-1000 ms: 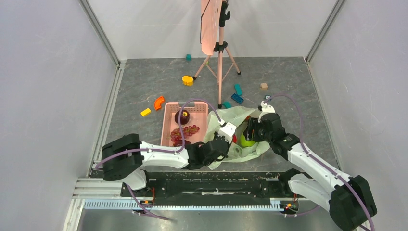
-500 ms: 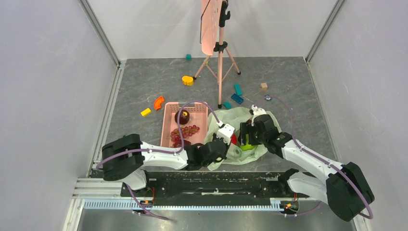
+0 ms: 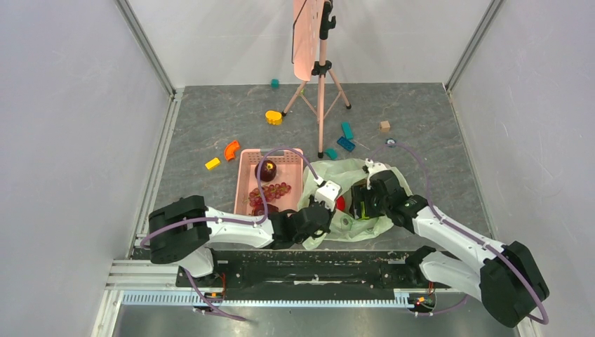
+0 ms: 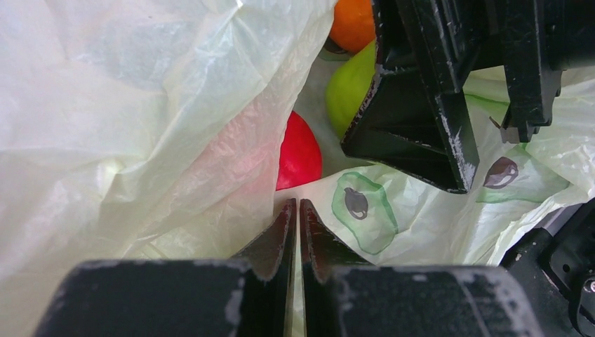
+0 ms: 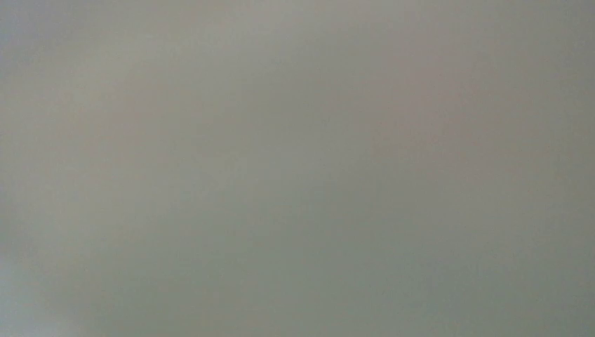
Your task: Take the fake fruits out of the plastic bag
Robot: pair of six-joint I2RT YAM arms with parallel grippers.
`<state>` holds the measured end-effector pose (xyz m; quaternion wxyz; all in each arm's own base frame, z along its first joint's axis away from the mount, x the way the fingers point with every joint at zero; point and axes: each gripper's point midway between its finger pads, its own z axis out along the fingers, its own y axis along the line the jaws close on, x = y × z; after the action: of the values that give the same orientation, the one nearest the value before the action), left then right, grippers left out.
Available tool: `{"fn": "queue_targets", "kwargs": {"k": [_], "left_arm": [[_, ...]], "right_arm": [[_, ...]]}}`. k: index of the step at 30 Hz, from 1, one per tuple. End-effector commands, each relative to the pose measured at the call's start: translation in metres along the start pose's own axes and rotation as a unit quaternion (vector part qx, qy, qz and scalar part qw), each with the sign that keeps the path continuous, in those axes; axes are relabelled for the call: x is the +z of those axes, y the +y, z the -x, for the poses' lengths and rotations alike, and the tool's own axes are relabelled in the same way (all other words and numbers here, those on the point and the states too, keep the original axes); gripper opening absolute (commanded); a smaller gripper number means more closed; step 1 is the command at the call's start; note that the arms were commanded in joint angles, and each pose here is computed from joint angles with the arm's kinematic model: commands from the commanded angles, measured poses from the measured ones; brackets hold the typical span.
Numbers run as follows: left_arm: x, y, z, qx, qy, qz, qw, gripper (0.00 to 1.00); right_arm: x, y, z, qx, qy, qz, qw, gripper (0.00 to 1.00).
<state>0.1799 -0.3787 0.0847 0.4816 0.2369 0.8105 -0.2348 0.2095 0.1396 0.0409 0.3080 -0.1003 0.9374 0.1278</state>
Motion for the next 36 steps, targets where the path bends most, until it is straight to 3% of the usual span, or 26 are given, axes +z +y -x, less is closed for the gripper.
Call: {"fn": "queue_targets", "kwargs": {"k": [1, 6, 27, 36], "left_arm": [[-0.002, -0.002, 0.016, -0.035, -0.028, 0.000, 0.999, 0.09], [-0.004, 0.001, 0.016, -0.035, -0.029, 0.003, 0.999, 0.09], [-0.012, 0.012, 0.018, -0.050, -0.040, 0.022, 0.998, 0.10], [-0.016, 0.013, 0.023, -0.057, -0.050, 0.020, 0.997, 0.10]], "right_arm": [[-0.004, 0.000, 0.012, 0.005, -0.037, -0.003, 0.999, 0.69], [-0.027, 0.012, 0.050, 0.013, -0.101, 0.020, 0.995, 0.61], [-0.155, 0.070, 0.141, 0.012, -0.232, 0.155, 0.960, 0.64], [-0.192, 0.074, 0.161, 0.004, -0.263, 0.162, 0.951, 0.65]]}}
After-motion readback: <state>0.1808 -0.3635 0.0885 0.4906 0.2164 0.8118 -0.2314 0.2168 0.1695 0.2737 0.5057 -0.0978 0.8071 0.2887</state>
